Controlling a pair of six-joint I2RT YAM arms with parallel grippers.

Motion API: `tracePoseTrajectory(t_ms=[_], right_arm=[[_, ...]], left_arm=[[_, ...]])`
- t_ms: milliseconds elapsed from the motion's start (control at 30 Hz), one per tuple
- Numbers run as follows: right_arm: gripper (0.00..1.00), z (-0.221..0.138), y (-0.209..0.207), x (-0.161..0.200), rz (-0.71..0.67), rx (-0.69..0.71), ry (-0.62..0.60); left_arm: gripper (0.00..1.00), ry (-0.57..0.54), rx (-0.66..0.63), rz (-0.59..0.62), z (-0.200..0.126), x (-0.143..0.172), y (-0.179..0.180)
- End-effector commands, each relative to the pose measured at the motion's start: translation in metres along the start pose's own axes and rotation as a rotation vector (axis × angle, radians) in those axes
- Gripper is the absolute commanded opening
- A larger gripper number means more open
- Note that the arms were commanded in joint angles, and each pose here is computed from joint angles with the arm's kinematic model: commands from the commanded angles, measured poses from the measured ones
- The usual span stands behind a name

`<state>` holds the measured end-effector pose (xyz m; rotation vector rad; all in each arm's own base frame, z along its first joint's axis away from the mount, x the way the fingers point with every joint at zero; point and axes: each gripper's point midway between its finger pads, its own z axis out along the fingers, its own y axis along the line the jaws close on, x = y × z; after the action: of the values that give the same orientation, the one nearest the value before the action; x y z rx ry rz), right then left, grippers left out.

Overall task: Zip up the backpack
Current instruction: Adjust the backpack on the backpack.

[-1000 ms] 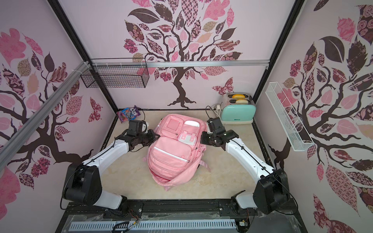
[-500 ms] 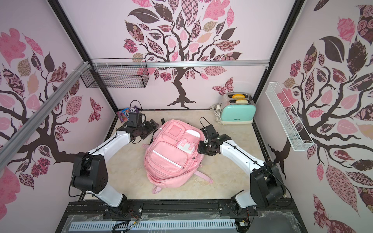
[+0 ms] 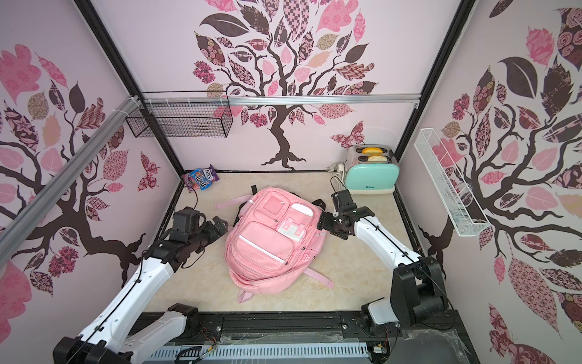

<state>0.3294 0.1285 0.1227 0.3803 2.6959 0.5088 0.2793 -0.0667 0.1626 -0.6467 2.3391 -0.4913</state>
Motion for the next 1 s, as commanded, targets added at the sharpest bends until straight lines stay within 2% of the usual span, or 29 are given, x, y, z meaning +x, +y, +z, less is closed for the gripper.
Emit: tracePoseTrajectory(t_ms=[0, 233, 400, 467, 500, 633, 733, 967], right_arm=[[0.81, 0.014, -0.009, -0.012, 0.049, -0.018, -0.012], [0.79, 0.038, 0.001, -0.020, 0.040, -0.086, 0.016], [0.70, 0.046, 0.019, -0.019, 0.032, -0.189, 0.045], [0.61, 0.048, 0.024, -0.018, 0.030, -0.220, 0.059], [0.55, 0.048, 0.025, -0.017, 0.029, -0.228, 0.064], [0.21, 0.045, 0.027, -0.016, 0.018, -0.235, 0.071], [0.00, 0.036, 0.029, -0.016, 0.002, -0.236, 0.064], [0.00, -0.020, 0.039, -0.015, -0.052, -0.264, -0.009]], left_arm=[[0.98, 0.105, 0.080, -0.041, 0.002, 0.032, 0.000], [0.98, 0.190, 0.093, -0.070, 0.019, 0.083, 0.019], [0.94, 0.235, 0.113, -0.082, 0.034, 0.104, 0.020], [0.81, 0.254, 0.140, -0.090, 0.040, 0.109, 0.016], [0.68, 0.263, 0.151, -0.091, 0.043, 0.111, 0.013], [0.00, 0.277, 0.188, -0.088, 0.045, 0.109, 0.001], [0.00, 0.254, 0.215, -0.073, 0.037, 0.096, -0.013], [0.00, 0.097, 0.268, -0.007, -0.011, 0.025, -0.069]])
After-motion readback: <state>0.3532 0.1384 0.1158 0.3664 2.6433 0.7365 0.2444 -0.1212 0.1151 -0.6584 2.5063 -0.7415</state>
